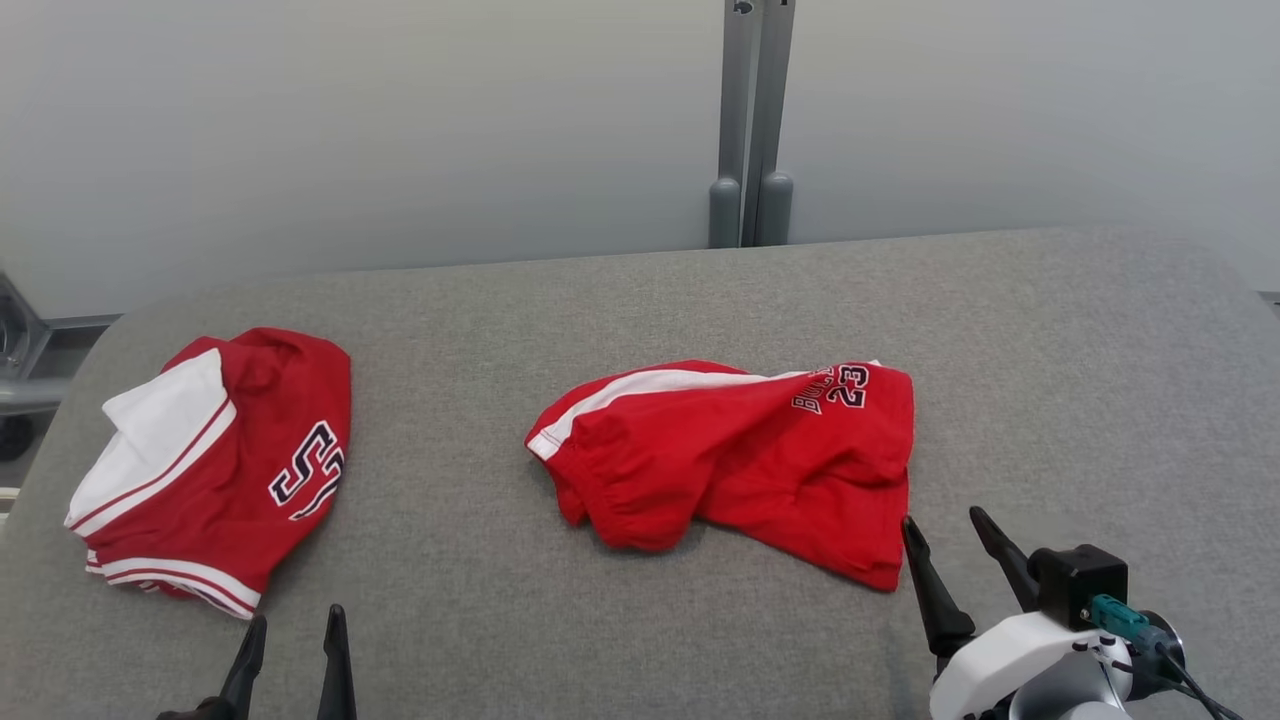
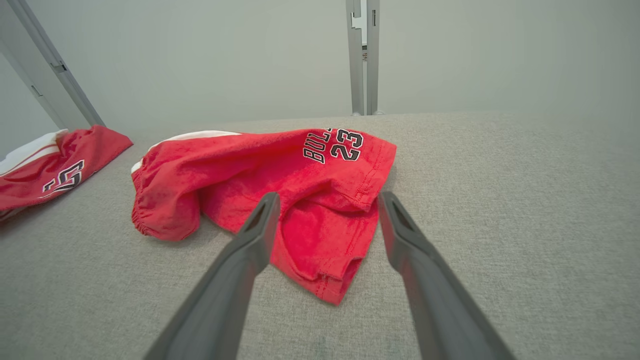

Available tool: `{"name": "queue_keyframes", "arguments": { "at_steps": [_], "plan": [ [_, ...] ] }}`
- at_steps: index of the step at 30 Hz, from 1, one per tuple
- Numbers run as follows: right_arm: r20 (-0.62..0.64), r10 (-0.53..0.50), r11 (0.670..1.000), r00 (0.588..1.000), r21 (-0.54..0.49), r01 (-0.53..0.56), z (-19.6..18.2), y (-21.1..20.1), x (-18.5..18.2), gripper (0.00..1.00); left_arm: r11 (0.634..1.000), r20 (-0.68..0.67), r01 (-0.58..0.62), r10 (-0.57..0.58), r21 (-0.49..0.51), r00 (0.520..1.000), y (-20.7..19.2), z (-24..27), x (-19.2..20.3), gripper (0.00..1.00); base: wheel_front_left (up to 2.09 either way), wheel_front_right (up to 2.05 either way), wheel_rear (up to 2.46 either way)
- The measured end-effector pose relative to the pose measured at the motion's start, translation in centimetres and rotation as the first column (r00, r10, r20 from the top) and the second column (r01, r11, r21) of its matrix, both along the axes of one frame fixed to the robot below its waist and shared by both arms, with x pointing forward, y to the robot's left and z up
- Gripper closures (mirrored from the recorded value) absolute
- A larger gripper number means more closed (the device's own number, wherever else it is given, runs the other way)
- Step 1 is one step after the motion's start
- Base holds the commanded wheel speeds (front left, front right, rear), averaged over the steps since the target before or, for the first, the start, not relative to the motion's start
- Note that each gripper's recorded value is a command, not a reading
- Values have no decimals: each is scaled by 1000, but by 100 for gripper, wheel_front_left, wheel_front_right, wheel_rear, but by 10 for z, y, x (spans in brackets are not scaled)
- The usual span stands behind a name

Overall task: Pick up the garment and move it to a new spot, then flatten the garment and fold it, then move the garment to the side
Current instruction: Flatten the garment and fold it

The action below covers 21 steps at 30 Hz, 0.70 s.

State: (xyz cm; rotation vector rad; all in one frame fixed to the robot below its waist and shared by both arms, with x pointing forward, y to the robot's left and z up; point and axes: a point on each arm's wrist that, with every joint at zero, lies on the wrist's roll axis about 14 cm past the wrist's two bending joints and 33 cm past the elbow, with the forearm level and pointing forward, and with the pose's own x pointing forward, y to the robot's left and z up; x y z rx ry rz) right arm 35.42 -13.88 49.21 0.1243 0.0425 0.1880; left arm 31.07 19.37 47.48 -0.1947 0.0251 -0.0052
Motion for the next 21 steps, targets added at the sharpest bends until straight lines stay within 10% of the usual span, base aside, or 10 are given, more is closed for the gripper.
{"name": "queue_keyframes", "arguments": {
  "at_steps": [21],
  "plan": [
    [-25,7,1000,1000,0,-7,-4,3,2,0,1000,-29,22,-22,-13,999,-7,-11,-6,0,0,0,0]
  ]
}}
